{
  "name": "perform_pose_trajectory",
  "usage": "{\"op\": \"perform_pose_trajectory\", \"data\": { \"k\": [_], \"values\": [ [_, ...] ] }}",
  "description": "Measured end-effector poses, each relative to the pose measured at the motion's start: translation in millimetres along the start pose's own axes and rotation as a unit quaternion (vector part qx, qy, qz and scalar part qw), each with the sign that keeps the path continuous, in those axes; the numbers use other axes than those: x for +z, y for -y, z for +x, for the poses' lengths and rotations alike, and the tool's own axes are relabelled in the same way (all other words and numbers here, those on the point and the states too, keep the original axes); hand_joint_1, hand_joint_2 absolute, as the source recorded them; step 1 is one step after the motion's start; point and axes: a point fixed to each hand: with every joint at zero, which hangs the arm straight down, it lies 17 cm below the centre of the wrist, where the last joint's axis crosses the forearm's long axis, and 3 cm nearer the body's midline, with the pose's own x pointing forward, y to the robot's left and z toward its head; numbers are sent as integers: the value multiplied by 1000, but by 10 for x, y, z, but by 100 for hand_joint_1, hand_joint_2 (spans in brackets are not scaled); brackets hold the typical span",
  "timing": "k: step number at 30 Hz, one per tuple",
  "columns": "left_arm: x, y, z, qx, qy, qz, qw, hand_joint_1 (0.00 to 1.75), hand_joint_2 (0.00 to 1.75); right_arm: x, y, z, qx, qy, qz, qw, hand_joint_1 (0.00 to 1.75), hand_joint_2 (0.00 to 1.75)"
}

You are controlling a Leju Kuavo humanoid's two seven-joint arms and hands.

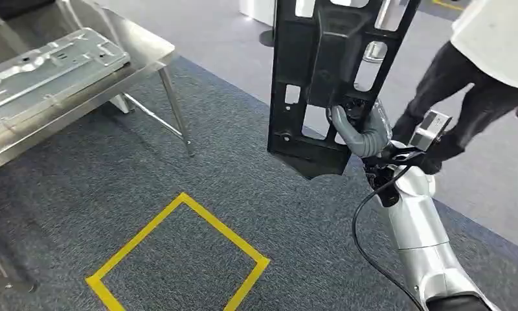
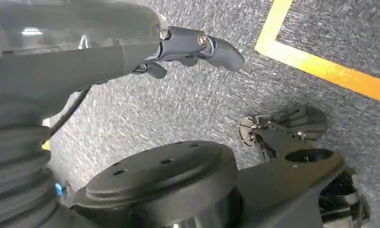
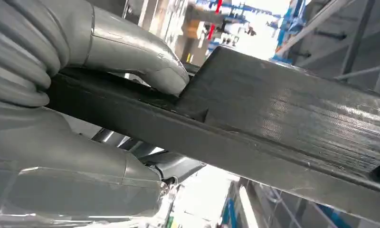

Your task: Take the parts from the cabinet and place them on the table.

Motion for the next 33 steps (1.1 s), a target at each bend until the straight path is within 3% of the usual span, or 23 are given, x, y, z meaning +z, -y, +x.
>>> {"op": "perform_pose_trajectory", "data": {
  "k": [13,33],
  "values": [
    [-10,-52,116,-4,8,1,1000,0,175,60,14,-42,-5,-4,-9,1000,175,175],
    [6,38,6,-6,-1,-6,1000,0,175,3,-69,-60,-17,-3,-16,1000,175,175]
  ]
}}
